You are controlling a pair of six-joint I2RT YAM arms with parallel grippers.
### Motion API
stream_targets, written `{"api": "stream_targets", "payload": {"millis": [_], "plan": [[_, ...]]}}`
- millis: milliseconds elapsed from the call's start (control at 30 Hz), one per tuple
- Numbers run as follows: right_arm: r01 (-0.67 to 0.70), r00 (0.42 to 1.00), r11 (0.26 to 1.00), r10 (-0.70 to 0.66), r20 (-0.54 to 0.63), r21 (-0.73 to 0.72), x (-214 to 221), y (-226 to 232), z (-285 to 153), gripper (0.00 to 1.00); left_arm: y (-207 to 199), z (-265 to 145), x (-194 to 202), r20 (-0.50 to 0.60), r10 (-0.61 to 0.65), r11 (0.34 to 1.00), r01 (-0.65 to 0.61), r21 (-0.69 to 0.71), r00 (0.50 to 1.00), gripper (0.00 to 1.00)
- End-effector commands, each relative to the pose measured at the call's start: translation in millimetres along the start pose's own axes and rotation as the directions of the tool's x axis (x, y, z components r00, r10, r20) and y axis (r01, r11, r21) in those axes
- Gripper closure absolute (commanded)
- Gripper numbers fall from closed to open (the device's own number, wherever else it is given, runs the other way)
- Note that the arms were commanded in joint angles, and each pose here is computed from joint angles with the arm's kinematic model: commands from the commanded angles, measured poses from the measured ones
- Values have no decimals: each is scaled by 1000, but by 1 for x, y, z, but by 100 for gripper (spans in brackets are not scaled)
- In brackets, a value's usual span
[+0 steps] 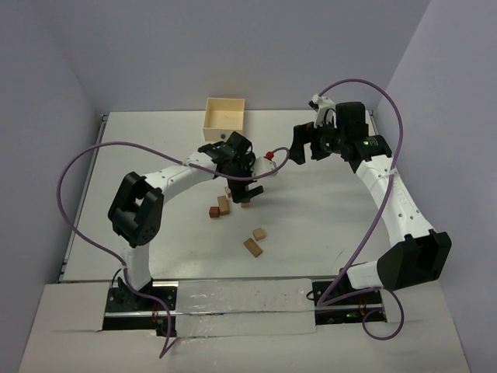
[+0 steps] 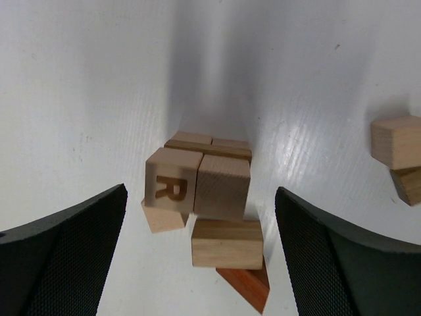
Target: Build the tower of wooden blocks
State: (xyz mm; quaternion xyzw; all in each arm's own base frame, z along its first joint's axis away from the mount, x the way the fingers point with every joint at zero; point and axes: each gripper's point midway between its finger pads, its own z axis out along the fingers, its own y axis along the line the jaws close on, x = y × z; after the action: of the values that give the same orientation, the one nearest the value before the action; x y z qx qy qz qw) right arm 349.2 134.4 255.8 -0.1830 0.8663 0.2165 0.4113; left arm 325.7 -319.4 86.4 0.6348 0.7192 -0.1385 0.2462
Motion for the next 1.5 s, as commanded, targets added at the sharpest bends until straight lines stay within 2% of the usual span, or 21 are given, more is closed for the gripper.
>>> {"api": "stream_targets", "payload": {"millis": [0,167,233,300,400,467,567,733,900,933,1033,1233,1467], "plan": [[20,999,1000,-19,47,-19,-19,5,-9,0,11,-92,-75,208,64,993,-42,-109,976,1],[35,998,999,-34,60,-17,-20,7,-13,0,18,-152,-88,324,2,978,65,-196,946,1],[42,997,999,-41,61,-17,-18,7,-14,0,28,-181,-83,391,-51,955,159,-249,919,1],[47,997,999,-46,62,-27,-16,9,-15,0,34,-196,-69,448,-124,937,253,-240,885,1],[64,997,996,-61,54,-55,-9,14,-16,0,31,-207,-41,505,-228,925,348,-156,832,1],[86,996,994,-84,41,-66,-1,16,-15,0,29,-209,-22,505,-271,913,385,-135,820,1],[146,989,985,-145,17,-91,17,19,-15,3,13,-194,17,473,-317,917,392,-67,822,1],[255,957,963,-265,-116,-91,59,19,-2,11,6,-167,52,426,-386,886,458,-76,818,2],[308,924,943,-328,-196,-128,94,30,9,16,5,-134,66,388,-424,881,472,-33,818,25],[316,919,939,-338,-203,-132,98,33,12,17,6,-128,68,381,-431,879,477,-29,818,26],[324,908,936,-348,-232,-137,112,36,17,17,10,-107,75,353,-429,878,476,-55,832,26],[325,902,933,-355,-247,-154,126,39,22,17,15,-83,81,316,-406,890,450,-78,858,19],[328,896,931,-360,-262,-157,130,39,25,17,5,-52,77,280,-290,944,322,-73,915,15]]}}
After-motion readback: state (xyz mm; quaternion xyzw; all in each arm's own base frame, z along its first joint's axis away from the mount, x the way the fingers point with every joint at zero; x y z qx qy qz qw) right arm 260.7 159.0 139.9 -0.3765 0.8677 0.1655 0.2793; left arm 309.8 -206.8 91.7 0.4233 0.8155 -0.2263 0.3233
